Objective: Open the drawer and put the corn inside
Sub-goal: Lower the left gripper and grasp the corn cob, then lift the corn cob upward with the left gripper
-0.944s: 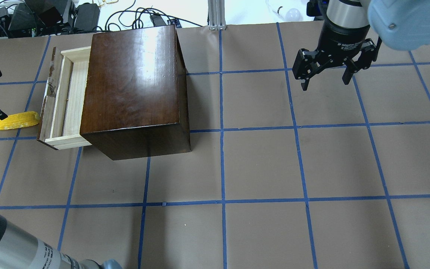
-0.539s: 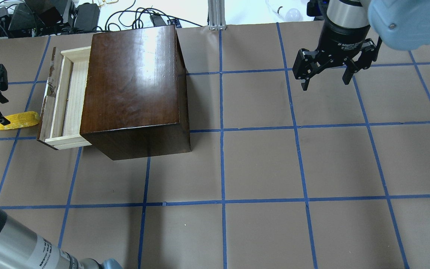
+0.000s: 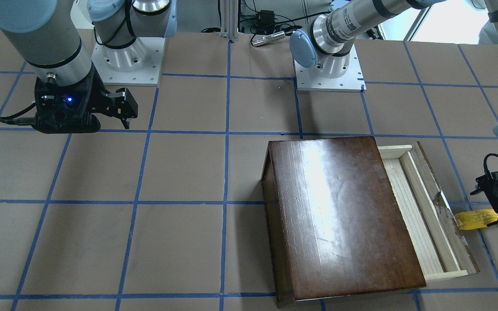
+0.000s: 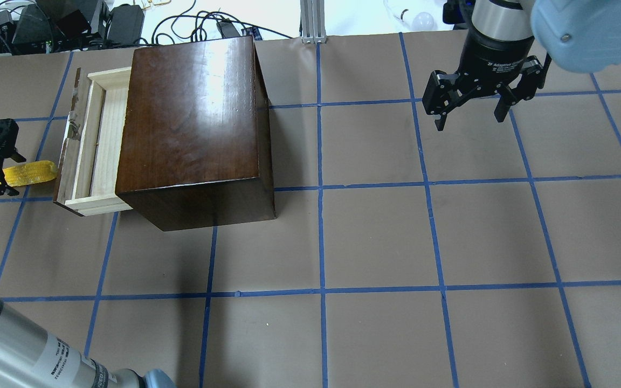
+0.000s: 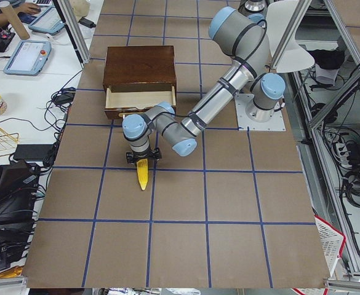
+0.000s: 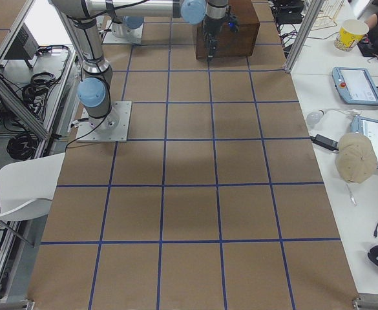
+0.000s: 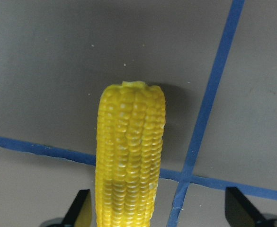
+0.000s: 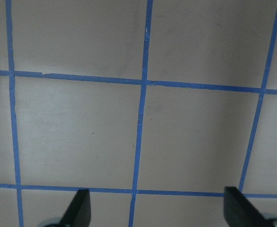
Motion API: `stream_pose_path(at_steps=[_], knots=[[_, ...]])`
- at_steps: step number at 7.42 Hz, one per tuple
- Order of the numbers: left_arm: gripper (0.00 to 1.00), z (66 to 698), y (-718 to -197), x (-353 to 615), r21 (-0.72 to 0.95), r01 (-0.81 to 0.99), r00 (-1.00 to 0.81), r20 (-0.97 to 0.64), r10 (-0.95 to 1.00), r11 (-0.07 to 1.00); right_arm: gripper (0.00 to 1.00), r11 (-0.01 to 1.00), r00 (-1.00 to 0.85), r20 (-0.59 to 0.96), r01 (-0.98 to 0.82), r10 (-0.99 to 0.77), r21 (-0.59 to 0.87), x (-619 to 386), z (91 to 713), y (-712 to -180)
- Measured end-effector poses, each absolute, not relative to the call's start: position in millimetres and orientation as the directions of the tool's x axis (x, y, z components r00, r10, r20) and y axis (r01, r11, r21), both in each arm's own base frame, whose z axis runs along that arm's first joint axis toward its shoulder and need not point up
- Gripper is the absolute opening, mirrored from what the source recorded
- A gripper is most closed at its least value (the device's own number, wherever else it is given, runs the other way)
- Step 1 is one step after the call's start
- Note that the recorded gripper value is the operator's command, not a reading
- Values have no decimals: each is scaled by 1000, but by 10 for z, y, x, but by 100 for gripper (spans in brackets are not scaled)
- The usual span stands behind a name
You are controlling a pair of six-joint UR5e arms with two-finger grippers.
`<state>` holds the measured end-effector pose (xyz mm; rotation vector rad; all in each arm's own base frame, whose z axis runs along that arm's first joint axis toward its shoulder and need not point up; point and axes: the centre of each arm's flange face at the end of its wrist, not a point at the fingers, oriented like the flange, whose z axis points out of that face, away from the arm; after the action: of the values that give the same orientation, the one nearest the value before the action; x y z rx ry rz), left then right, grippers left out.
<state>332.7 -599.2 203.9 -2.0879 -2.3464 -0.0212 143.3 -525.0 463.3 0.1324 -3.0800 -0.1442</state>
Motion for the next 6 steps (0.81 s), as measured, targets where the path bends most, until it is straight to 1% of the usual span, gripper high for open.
stream_pose_path(at_steps=[2, 4, 5, 6], knots=[[100, 1985, -6052, 3341, -2, 998, -58, -34, 998, 58, 100, 992, -995, 51, -82, -88, 95, 1433, 4637, -5248], [100, 1892, -6057, 3349, -1, 999, -49, -41, 998, 49, 100, 992, -995, 51, -82, -88, 94, 1434, 4638, -5248], [69, 1842, -6057, 3357, -1, 999, -51, -40, 998, 52, 100, 992, -995, 51, -83, -88, 94, 1435, 4639, -5247], [25, 1801, -6065, 3372, 6, 998, -55, -45, 997, 56, 100, 992, -995, 51, -83, -88, 94, 1435, 4639, -5247]])
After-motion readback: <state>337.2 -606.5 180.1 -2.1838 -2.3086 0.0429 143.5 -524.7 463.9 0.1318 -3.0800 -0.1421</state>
